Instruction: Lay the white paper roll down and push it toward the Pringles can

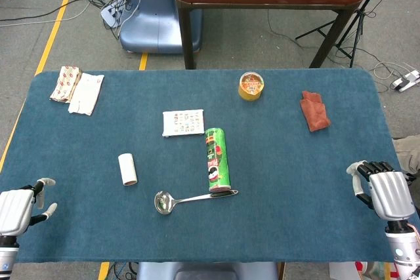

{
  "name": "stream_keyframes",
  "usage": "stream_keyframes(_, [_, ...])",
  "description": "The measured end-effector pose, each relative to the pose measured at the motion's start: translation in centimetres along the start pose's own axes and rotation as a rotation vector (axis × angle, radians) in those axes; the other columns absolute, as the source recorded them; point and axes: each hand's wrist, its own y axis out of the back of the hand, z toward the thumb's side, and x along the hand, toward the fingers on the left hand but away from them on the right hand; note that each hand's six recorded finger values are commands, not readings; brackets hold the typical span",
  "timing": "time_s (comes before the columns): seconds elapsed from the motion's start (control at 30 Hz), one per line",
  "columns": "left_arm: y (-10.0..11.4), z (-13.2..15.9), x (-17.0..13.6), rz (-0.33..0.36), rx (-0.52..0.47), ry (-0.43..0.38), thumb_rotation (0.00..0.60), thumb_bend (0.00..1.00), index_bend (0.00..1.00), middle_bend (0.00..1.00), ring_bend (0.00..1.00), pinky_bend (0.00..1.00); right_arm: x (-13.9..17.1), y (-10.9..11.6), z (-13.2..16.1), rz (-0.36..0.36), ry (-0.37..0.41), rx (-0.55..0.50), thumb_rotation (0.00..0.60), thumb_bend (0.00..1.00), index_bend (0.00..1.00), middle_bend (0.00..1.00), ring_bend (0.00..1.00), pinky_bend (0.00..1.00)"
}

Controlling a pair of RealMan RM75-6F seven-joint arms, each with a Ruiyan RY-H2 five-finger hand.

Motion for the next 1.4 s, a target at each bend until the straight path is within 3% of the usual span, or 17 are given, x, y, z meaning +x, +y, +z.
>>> stream_keyframes(0.2, [-0.2, 0.3, 0.1, -0.01, -0.006, -0.012, 0.6, 0.24, 0.44, 0.71, 0.64, 0.86, 0.3, 0.4, 0.3, -0.015, 0.013, 0.001, 0.6, 0.65, 0.5, 0.54, 0.49, 0.48])
stream_keyframes(0.37, [0.0, 0.9, 0.3, -0.043, -0.084, -0.025, 0.6, 0.24, 0.42, 0.9, 0.82, 0.99, 0.4, 0.9, 0.2, -0.038, 0.013, -0.007, 0.6, 0.66, 0.5, 0.54, 0.49, 0.48])
stream_keyframes(0.53, [0.4, 2.3, 1.0, -0.059, -0.131, -0.08, 0.6, 0.29, 0.42, 1.0, 0.9, 1.0, 0.8, 1.2, 0.0, -0.048, 0.009, -0.011, 0.6, 0.66, 0.5, 0.54, 0.49, 0.48])
stream_keyframes(1.03, [-2.5, 7.6, 3.3, -0.267, -0.158, -0.241, 0.6, 0.38, 0.39, 1.0, 0.94, 1.0, 2.5, 3.8, -0.8, -0.154, -0.019, -0.035, 0.6, 0.66, 0.5, 0.54, 0.49, 0.48])
stream_keyframes(1.4, [-3.6, 8.8, 5.2, -0.316, -0.131, -0.208, 0.6, 0.43, 0.36, 1.0, 0.96, 1.0, 2.5, 4.1, -1.0, -0.148, -0.017, -0.048, 0.6, 0.66, 0.5, 0.54, 0.49, 0.48])
